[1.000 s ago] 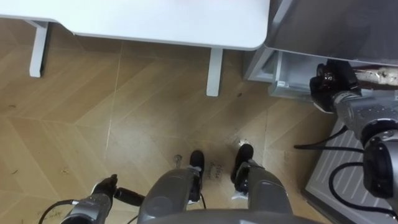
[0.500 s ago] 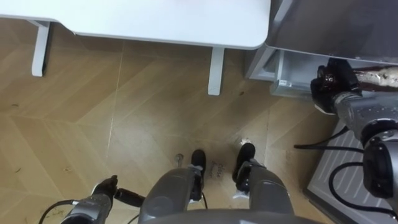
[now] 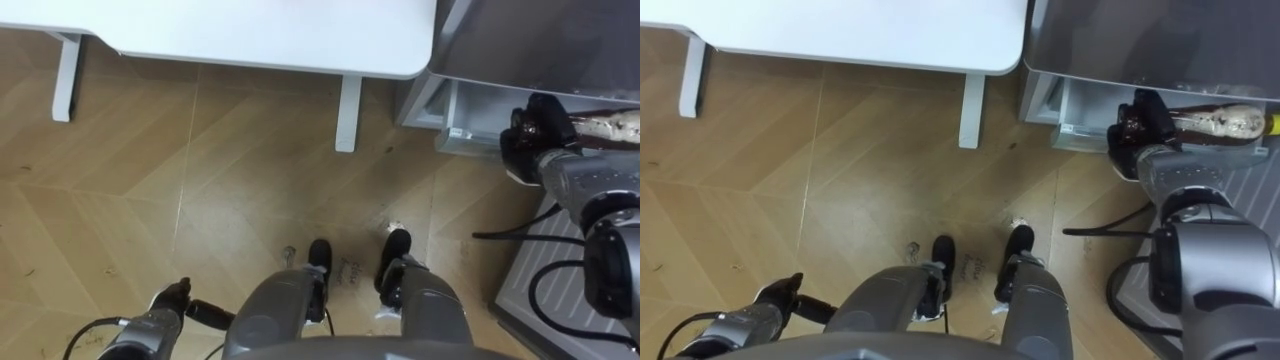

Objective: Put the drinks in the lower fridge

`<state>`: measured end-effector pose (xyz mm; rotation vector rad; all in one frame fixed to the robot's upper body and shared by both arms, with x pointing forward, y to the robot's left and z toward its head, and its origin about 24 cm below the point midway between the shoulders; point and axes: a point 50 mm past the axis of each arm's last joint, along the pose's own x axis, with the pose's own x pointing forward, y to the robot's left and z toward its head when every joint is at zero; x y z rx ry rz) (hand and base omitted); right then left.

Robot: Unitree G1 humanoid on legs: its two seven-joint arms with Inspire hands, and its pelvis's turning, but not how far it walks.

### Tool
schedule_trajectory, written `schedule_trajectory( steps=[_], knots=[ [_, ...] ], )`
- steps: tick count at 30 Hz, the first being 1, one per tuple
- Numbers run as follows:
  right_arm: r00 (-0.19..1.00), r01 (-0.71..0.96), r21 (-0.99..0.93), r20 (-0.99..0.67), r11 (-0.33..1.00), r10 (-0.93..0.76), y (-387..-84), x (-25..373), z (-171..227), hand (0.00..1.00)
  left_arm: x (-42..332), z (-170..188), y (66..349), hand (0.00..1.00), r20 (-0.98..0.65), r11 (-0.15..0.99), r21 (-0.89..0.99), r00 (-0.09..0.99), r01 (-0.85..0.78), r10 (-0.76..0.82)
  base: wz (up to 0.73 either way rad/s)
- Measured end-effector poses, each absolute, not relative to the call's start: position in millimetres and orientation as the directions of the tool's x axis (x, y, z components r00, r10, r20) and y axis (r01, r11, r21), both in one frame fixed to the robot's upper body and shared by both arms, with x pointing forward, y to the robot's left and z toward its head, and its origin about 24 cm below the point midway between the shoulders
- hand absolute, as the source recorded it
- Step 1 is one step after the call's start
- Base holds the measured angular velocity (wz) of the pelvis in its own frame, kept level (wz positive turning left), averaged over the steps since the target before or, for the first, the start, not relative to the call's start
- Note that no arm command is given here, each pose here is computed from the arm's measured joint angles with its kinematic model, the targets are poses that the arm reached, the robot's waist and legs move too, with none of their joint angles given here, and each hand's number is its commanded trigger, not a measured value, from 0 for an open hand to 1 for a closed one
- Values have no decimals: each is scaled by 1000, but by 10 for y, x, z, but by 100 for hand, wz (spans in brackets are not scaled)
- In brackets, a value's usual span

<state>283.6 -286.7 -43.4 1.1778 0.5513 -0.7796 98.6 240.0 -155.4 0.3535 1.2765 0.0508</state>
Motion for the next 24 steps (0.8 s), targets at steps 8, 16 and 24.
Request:
schedule_trajectory(
  steps=[8,16,24],
  knots=[
    [627,779,601,-737,181,-251,-2871,2837,-431,0,985,-1554,2400,0,-928,946,283,296,158,228,0],
    [664,747,637,-704,191,-252,-2883,2858,-407,0,977,-1557,2396,0,-931,948,274,292,162,219,0],
    [697,717,661,-667,223,-262,-2927,2876,-364,0,975,-1559,2390,0,-934,951,263,291,165,208,0]
  ],
)
